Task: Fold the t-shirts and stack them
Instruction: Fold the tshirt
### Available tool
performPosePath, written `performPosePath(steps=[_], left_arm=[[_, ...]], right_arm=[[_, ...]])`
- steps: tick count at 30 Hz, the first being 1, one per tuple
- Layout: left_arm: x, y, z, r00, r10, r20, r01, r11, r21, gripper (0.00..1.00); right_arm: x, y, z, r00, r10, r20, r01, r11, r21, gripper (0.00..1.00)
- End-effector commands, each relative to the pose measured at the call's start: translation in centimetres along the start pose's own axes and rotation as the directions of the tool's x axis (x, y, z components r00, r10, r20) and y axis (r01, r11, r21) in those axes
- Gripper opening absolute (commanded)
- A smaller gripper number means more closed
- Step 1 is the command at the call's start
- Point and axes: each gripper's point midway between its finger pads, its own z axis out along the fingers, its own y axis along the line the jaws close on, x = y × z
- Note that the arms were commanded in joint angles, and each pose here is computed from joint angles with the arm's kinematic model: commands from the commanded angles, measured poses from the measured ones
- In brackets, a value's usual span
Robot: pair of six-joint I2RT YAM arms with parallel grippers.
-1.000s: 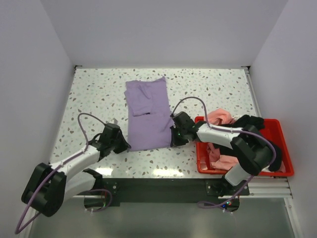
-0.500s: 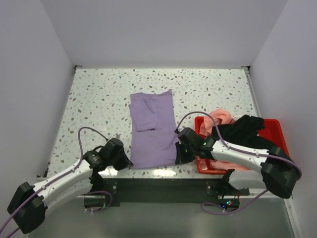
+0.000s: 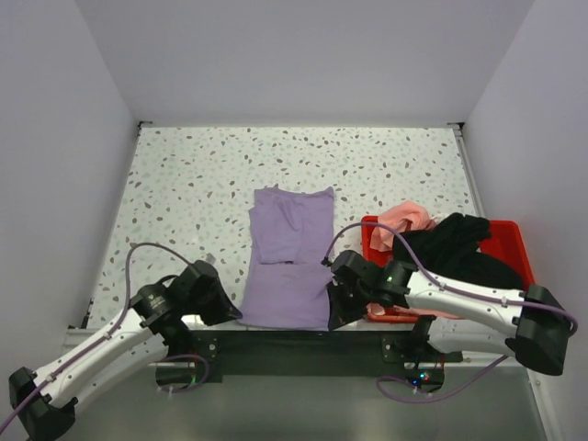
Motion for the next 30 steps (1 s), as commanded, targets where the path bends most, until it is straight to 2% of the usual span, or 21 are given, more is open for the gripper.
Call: performPosePath(steps=[1, 4, 9, 14, 17, 20, 25, 30], left_arm=[[-1.8, -2.9, -3.5, 0.997, 0.024, 0.078, -0.026, 0.999, 0.031, 0.00], [-4.0, -5.6, -6.7, 0.981, 0.042, 0.187, -0.059, 0.995, 0.084, 0.00], [-5.7, -7.5, -9.4, 0.963, 0.036, 0.269, -0.068, 0.991, 0.113, 0.00], [-7.2, -8.8, -11.9, 0.939, 0.033, 0.343, -0.074, 0.991, 0.109, 0.00], [-9.0, -9.1, -13.4, 0.902, 0.014, 0.431, -0.062, 0.993, 0.097, 0.00], [-10.7, -10.0, -14.4, 0.863, -0.004, 0.505, -0.056, 0.993, 0.103, 0.00], [-12.3, -11.1, -14.2, 0.830, -0.002, 0.558, -0.064, 0.993, 0.098, 0.00], [-14.4, -12.3, -13.8, 0.785, 0.003, 0.619, -0.051, 0.997, 0.060, 0.00]], right_arm=[[0.6, 1.4, -2.7, 0.999, -0.035, -0.041, 0.034, 0.999, -0.031, 0.00], [-0.8, 2.3, -4.7, 0.996, -0.090, 0.004, 0.090, 0.996, -0.012, 0.00], [-2.2, 3.9, -7.6, 0.988, -0.151, 0.035, 0.152, 0.988, -0.012, 0.00], [-3.3, 4.6, -9.1, 0.985, -0.169, 0.012, 0.170, 0.985, -0.031, 0.00], [-4.5, 5.1, -10.2, 0.990, -0.142, 0.028, 0.144, 0.984, -0.107, 0.00], [-4.6, 5.8, -10.5, 0.994, -0.109, -0.010, 0.104, 0.971, -0.213, 0.00], [-6.3, 6.4, -11.0, 0.990, -0.137, 0.018, 0.137, 0.956, -0.259, 0.00], [-8.9, 5.6, -11.1, 0.992, -0.116, 0.055, 0.126, 0.961, -0.247, 0.00]])
